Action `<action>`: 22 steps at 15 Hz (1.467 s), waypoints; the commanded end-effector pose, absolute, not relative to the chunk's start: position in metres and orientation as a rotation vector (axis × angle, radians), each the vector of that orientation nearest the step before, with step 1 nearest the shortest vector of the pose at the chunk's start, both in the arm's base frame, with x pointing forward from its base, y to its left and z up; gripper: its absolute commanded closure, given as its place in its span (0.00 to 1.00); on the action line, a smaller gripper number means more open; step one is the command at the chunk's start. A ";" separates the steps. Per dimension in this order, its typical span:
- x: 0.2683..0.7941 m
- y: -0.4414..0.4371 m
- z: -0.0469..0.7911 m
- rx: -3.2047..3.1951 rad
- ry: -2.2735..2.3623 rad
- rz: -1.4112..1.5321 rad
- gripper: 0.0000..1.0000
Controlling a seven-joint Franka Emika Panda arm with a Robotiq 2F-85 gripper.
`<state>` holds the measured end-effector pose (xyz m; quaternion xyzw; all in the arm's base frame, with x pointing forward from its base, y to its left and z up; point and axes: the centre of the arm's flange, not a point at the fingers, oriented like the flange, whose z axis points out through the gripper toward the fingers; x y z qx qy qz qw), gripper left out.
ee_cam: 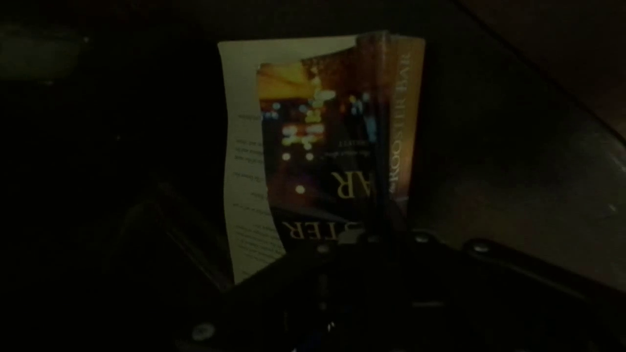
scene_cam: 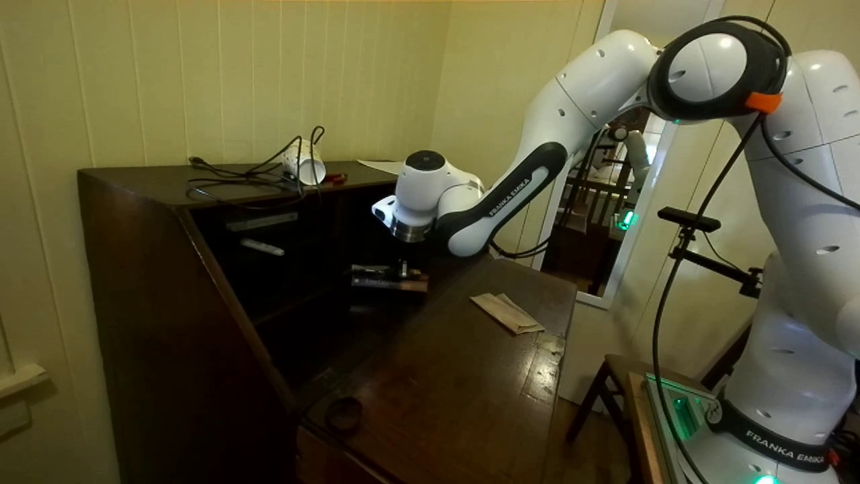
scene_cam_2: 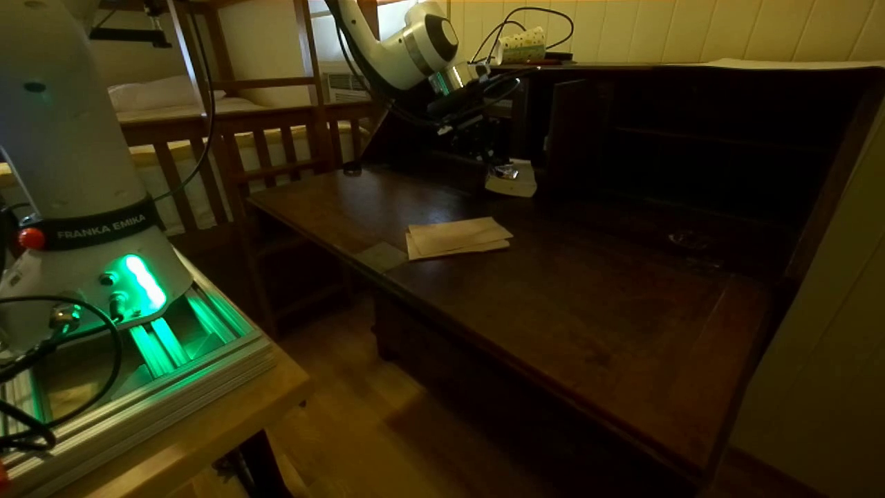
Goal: Move the book to the right
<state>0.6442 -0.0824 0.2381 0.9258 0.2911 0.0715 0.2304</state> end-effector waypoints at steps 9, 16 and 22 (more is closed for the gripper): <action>0.568 -0.140 0.330 2.697 0.446 0.659 0.95; 0.570 -0.154 0.311 2.777 0.312 0.550 0.91; 0.574 -0.148 0.306 2.815 0.251 0.446 0.71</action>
